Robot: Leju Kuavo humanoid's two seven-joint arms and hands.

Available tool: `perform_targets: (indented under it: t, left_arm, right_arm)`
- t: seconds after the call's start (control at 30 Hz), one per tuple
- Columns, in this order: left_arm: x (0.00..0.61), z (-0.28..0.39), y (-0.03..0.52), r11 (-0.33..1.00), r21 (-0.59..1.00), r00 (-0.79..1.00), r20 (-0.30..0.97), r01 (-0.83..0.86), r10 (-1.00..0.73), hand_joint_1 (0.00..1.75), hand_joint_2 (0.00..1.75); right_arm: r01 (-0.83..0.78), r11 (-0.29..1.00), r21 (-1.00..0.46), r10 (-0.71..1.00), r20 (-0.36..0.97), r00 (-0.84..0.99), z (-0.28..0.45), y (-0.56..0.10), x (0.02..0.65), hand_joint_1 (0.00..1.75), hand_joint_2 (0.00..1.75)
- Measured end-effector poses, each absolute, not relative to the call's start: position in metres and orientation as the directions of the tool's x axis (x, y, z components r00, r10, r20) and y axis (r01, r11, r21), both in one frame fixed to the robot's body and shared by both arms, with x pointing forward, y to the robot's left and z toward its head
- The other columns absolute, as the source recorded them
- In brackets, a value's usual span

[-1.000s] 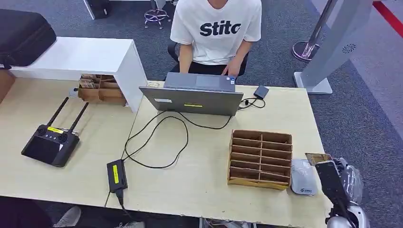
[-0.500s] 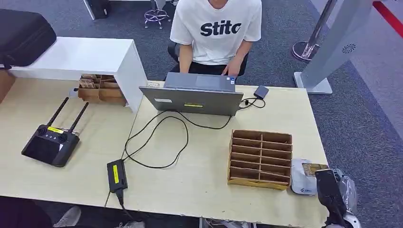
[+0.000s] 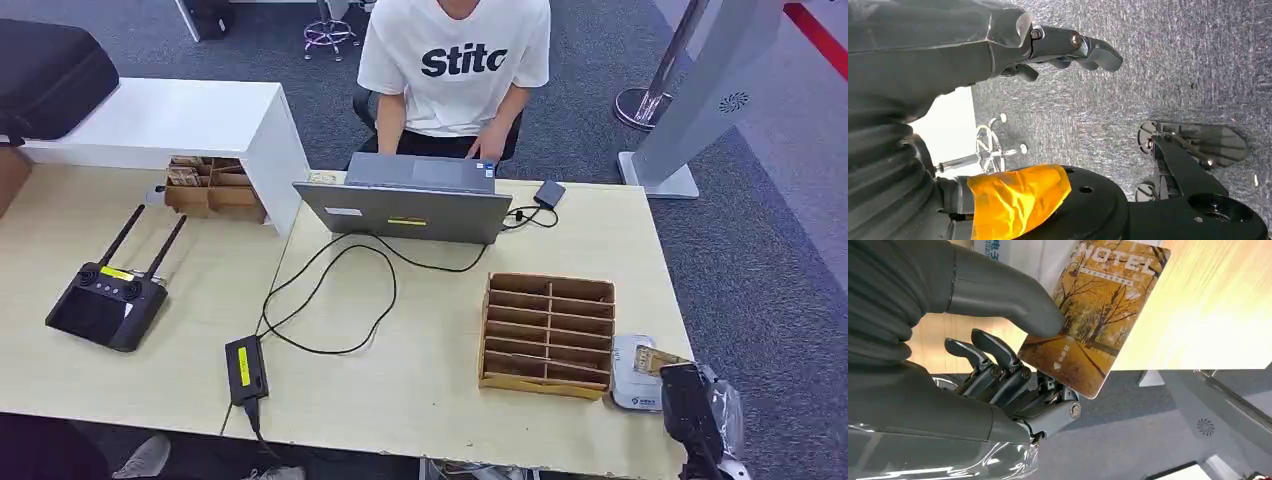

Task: Pass the card to the sensor for recognition and then transmit it.

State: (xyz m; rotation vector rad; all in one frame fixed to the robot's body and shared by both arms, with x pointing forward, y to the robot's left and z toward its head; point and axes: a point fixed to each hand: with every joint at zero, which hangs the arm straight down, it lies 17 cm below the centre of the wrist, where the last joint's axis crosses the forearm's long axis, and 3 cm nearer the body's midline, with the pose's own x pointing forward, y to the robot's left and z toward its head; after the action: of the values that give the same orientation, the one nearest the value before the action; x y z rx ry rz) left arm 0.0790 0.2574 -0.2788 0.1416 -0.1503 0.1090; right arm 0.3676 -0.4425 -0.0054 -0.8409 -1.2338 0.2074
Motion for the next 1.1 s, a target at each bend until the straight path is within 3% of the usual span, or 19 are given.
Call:
perform_targets:
  t: [0.4, 1.1]
  left_arm:
    - [0.079, -0.279, 0.258, 0.984, 0.133, 0.983, 0.157, -0.119, 0.097, 0.00, 1.75]
    - [0.080, -0.278, 0.256, 0.984, 0.130, 0.982, 0.163, -0.119, 0.097, 0.00, 1.75]
  right_arm:
    - [0.315, 0.690, -0.652, 0.569, 0.757, 0.320, 0.003, -0.439, 0.367, 1.75, 1.75]
    - [0.454, 0.656, -0.603, 0.687, 0.726, -0.029, 0.159, -0.390, 0.407, 1.75, 1.75]
